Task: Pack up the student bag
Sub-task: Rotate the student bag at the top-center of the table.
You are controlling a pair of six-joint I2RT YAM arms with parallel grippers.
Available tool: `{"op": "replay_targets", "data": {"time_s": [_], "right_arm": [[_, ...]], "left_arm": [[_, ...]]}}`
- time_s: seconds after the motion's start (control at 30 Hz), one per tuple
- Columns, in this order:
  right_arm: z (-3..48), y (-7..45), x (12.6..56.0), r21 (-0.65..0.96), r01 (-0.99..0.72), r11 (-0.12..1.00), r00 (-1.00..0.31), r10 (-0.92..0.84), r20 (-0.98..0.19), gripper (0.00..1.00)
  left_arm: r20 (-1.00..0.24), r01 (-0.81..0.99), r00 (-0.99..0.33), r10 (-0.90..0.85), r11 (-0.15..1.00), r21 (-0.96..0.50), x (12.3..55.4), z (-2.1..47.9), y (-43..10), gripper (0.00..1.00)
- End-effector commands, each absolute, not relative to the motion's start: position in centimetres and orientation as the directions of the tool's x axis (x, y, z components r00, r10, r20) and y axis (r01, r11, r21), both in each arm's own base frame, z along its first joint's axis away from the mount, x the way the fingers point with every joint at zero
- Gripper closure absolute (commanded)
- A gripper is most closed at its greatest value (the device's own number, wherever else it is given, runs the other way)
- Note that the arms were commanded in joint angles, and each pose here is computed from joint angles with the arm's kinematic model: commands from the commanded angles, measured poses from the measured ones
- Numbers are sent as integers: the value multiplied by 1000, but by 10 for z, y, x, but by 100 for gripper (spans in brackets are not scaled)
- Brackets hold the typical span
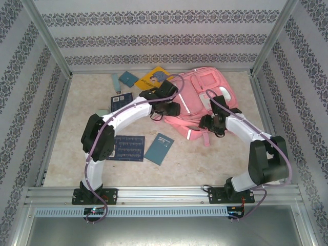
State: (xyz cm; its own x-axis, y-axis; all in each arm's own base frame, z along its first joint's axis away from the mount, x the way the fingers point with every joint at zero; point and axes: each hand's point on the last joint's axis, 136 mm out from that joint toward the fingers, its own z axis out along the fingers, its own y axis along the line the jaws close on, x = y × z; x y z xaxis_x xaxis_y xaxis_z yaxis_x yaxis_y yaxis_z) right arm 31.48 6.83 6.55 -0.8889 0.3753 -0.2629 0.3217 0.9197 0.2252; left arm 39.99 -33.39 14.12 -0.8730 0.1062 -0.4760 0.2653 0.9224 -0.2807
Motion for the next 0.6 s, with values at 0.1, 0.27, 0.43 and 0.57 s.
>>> {"op": "replay_targets", "data": {"time_s": [0.1, 0.27, 0.43, 0.57], "right_arm": [[56, 49, 310, 163, 364, 917, -882, 395, -255, 42], [43, 46, 306, 163, 390, 906, -882, 419, -216, 53], [40, 49, 304, 180, 393, 902, -882, 425, -204, 52], [42, 51, 304, 192, 391, 900, -883, 426, -200, 52]], "left_arm": [[-471, 478, -813, 344, 855, -200, 371, 140, -373, 45], [-459, 605, -742, 488, 782, -147, 358, 125, -398, 46], [-431, 693, -666, 609, 718, -56, 356, 101, -410, 47], [-412, 740, -604, 683, 672, 29, 360, 84, -415, 47]]}}
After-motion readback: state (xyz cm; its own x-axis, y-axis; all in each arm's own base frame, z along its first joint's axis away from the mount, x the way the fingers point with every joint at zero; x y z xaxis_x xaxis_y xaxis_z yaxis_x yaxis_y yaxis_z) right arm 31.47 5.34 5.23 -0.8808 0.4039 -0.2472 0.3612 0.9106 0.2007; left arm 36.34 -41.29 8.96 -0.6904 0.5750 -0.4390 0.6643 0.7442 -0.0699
